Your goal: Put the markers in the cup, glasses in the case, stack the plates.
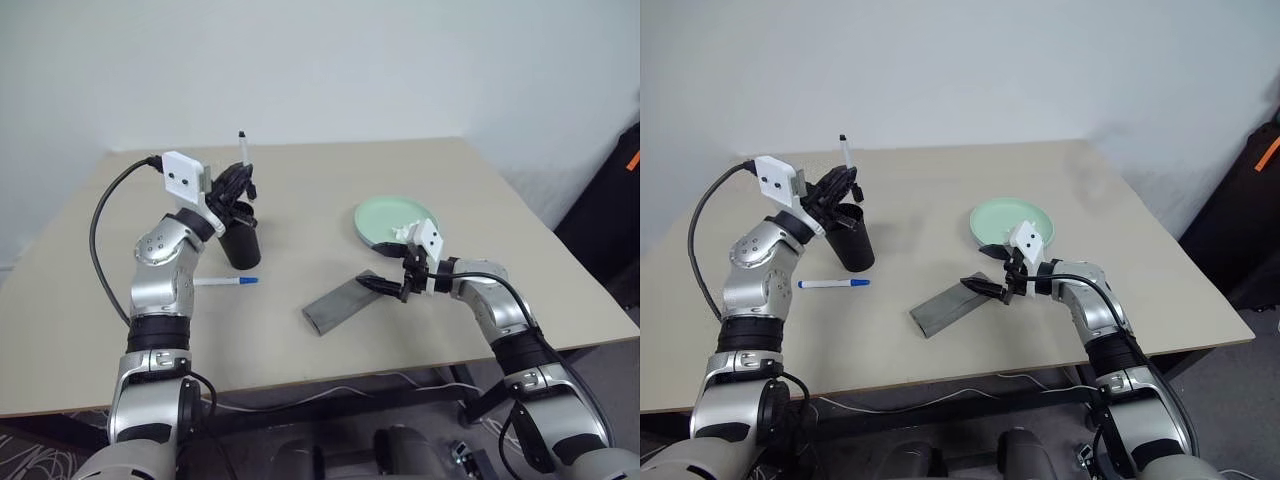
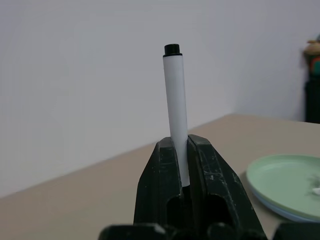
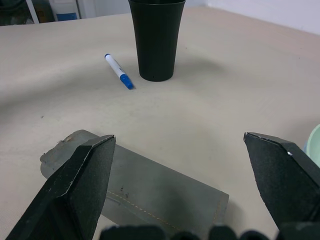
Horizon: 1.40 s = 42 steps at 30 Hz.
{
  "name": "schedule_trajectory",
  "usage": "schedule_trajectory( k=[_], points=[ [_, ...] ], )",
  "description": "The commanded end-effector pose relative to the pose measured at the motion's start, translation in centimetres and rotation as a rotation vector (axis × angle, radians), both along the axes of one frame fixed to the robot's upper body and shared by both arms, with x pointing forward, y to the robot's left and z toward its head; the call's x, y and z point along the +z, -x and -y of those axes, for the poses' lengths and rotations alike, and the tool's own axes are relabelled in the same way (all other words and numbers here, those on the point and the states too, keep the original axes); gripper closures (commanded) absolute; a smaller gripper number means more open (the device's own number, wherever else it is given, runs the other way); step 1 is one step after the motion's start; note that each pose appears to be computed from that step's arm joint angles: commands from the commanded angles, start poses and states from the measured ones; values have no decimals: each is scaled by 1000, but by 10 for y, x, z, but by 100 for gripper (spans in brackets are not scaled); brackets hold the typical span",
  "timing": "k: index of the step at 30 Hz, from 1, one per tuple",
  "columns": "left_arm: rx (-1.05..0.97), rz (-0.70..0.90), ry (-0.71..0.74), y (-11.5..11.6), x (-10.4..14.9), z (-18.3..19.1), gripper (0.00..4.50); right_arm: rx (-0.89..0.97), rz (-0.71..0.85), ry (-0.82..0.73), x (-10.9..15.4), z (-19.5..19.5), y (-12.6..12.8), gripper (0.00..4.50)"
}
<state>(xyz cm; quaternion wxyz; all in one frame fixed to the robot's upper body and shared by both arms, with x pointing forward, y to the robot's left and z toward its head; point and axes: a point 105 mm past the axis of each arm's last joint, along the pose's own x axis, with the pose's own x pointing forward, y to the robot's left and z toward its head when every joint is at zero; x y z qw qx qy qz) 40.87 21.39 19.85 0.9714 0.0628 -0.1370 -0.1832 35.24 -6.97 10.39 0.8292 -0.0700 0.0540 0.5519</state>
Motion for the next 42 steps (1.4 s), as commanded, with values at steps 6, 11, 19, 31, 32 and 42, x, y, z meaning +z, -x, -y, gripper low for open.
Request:
schedule_trajectory(
  k=[6, 11, 19, 31, 32, 42],
  points=[
    [38, 91, -18, -2, 24, -4, 447, 12, 66, -14, 18, -3, -3, 4],
    [167, 50, -41, -8, 6, -22, 447, 17, 67, -11, 18, -4, -3, 4],
    [225, -8, -49, -12, -15, -33, 447, 17, 66, -12, 18, -4, -3, 4],
    [218, -23, -42, -14, -20, -30, 447, 12, 65, -12, 17, -4, -3, 4],
    [218, -23, -41, -14, -20, -30, 447, 12, 65, -12, 17, -4, -3, 4],
    [223, 7, -27, -9, -9, -36, 447, 15, 66, -14, 17, -5, -3, 4]
  ],
)
